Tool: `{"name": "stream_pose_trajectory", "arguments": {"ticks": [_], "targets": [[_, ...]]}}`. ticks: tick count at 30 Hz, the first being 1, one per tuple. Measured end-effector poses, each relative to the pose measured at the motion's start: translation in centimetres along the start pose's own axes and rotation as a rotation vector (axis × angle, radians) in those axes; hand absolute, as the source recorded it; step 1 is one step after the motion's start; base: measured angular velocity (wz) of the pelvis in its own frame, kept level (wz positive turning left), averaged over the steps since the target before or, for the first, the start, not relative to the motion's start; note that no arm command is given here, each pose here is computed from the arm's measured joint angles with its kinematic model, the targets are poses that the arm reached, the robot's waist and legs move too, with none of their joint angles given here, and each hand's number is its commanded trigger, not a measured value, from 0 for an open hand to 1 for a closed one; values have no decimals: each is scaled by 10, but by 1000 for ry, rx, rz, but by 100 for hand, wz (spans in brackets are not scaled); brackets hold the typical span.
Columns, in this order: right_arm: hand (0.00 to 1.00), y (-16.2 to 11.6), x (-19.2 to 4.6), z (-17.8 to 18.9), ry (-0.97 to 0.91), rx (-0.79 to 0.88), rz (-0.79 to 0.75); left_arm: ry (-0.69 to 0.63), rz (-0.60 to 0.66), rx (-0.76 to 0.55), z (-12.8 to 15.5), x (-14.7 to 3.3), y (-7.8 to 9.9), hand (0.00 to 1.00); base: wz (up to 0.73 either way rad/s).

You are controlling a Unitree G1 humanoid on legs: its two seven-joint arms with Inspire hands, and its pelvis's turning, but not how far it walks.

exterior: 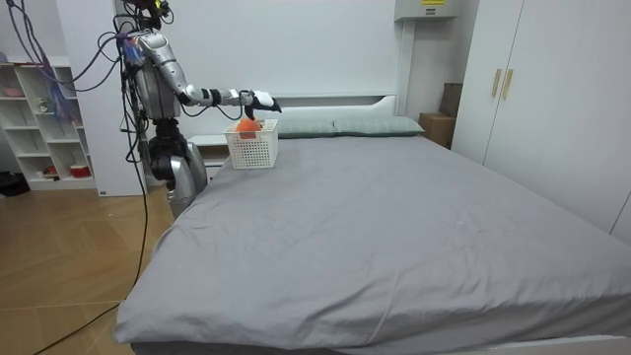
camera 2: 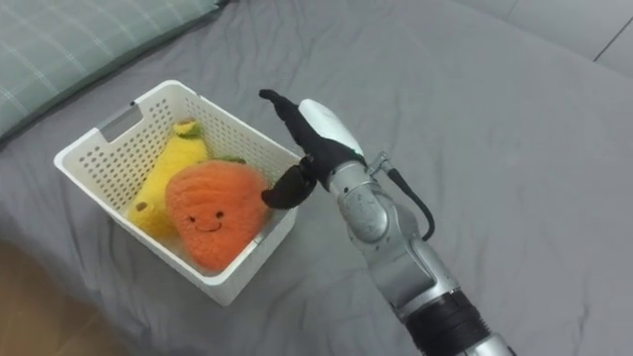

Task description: Collect toys from the bed

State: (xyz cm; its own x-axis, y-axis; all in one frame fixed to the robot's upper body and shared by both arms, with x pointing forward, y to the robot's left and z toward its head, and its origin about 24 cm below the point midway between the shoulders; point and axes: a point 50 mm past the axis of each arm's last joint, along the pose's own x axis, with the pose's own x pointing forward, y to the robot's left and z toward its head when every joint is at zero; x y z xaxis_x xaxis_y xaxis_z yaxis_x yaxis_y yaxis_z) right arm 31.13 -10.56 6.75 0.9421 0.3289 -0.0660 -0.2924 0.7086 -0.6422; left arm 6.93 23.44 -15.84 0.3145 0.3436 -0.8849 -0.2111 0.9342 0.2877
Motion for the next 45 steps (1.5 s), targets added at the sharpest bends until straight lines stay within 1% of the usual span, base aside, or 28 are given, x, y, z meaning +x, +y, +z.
{"name": "stream_pose_trajectory", "arguments": {"ticks": [3,6,8,10,13,16,19,21,23,25,26,28,29,31,35,36,37,38,40,41,43,44,45], "targets": [[0,-22,-5,-2,-16,15,-95,8,0,-3,-5,-1,1,0,-19],[0,-38,-19,-9,-28,54,-189,20,14,-22,-13,-3,5,0,-15],[0,-43,-30,-19,-1,50,-224,25,26,-39,-16,-4,9,0,-17],[0,-49,-46,-33,45,98,-265,19,33,-48,-17,-4,10,0,-20],[0,-60,-60,-50,98,134,-329,20,43,-67,-22,-4,13,0,-38],[0,-74,-72,-61,130,190,-402,48,54,-86,-31,-5,16,0,-38],[0,-85,-82,-71,156,252,-477,44,47,-83,-28,-5,14,0,-14],[0,-89,-87,-76,175,272,-513,51,49,-85,-29,-5,15,0,-20],[0,-88,-97,-87,220,292,-534,68,52,-82,-31,-5,15,0,-17],[0,-83,-112,-106,303,314,-548,89,53,-79,-35,-6,17,0,-22],[0,-81,-115,-111,328,321,-550,93,55,-79,-36,-6,18,0,-12],[0,-68,-129,-133,443,357,-552,107,61,-81,-41,-7,20,0,-11],[0,-65,-134,-138,467,363,-553,108,63,-84,-42,-7,20,0,-14],[0,-57,-153,-154,554,409,-570,117,72,-101,-44,-8,22,0,-9],[0,-43,-176,-183,715,481,-606,139,82,-115,-51,-9,24,0,-7],[0,-37,-186,-191,769,508,-621,146,85,-125,-52,-10,25,0,-4],[0,-28,-196,-200,826,517,-620,149,88,-126,-54,-10,26,0,0],[0,-23,-201,-205,863,524,-613,151,90,-125,-54,-10,27,0,0],[0,2,-225,-223,1024,564,-574,158,100,-118,-57,-11,30,0,0],[0,8,-232,-226,1063,572,-563,158,102,-115,-58,-11,32,0,0],[0,31,-258,-236,1205,613,-518,161,113,-126,-59,-12,35,0,0],[0,38,-264,-238,1241,631,-508,162,116,-128,-59,-12,36,0,0],[0,50,-276,-240,1305,669,-489,164,117,-128,-60,-11,36,0,0]]}}
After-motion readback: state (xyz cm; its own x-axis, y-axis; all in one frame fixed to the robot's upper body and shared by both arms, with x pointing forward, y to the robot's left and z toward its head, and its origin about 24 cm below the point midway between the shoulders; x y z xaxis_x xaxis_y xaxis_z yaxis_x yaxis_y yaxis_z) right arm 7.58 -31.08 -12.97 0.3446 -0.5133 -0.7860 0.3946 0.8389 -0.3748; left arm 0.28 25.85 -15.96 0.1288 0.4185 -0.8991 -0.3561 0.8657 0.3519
